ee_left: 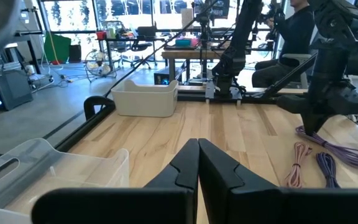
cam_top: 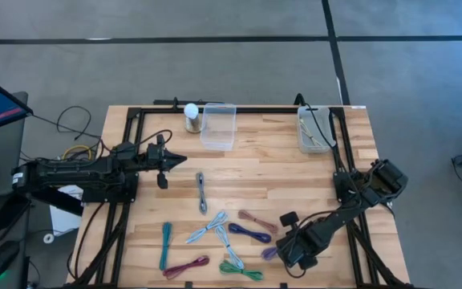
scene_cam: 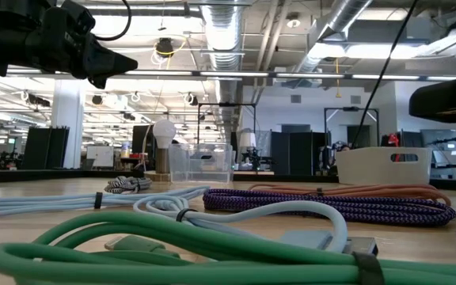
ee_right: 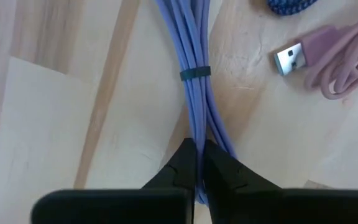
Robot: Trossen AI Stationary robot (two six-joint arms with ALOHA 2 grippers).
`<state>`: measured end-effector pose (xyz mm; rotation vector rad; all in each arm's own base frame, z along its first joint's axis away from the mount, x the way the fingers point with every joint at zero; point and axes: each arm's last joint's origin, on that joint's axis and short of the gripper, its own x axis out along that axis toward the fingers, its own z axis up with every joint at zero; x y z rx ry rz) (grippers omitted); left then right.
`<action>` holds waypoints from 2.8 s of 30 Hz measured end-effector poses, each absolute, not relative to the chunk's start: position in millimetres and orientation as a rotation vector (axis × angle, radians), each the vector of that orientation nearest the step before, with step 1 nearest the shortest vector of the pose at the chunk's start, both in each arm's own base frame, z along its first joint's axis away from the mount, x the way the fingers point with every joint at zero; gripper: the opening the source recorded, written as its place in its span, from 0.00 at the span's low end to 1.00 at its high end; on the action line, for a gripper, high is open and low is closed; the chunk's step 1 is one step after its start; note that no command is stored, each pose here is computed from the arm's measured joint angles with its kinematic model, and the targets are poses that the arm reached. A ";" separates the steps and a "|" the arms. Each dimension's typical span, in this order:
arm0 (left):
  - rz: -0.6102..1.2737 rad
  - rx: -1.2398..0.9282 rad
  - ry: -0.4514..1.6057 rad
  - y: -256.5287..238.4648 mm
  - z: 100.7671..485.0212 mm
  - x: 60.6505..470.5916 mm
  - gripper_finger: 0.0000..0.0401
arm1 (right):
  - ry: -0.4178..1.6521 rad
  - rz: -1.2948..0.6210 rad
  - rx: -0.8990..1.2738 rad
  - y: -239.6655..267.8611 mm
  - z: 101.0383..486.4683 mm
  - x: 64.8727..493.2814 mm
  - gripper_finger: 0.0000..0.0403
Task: Pick & Place USB Port
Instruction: Put the purple charger cable into the white bin
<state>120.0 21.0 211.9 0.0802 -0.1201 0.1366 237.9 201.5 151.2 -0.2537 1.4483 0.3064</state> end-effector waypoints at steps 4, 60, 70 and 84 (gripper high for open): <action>0.136 0.080 -0.120 21.0 211.9 120.0 0.02 | 1.452 0.315 -0.269 201.4 152.8 238.2 0.03; 0.137 0.081 -0.120 21.0 212.0 120.0 0.02 | 0.890 -0.624 -0.142 21.1 347.3 135.7 0.02; 0.137 0.081 -0.120 21.0 211.9 120.0 0.02 | 0.896 -0.840 -0.122 -13.8 354.0 120.4 0.02; 0.136 0.081 -0.120 20.9 211.9 120.0 0.02 | 1.098 -0.970 -0.091 -54.2 314.0 122.5 0.02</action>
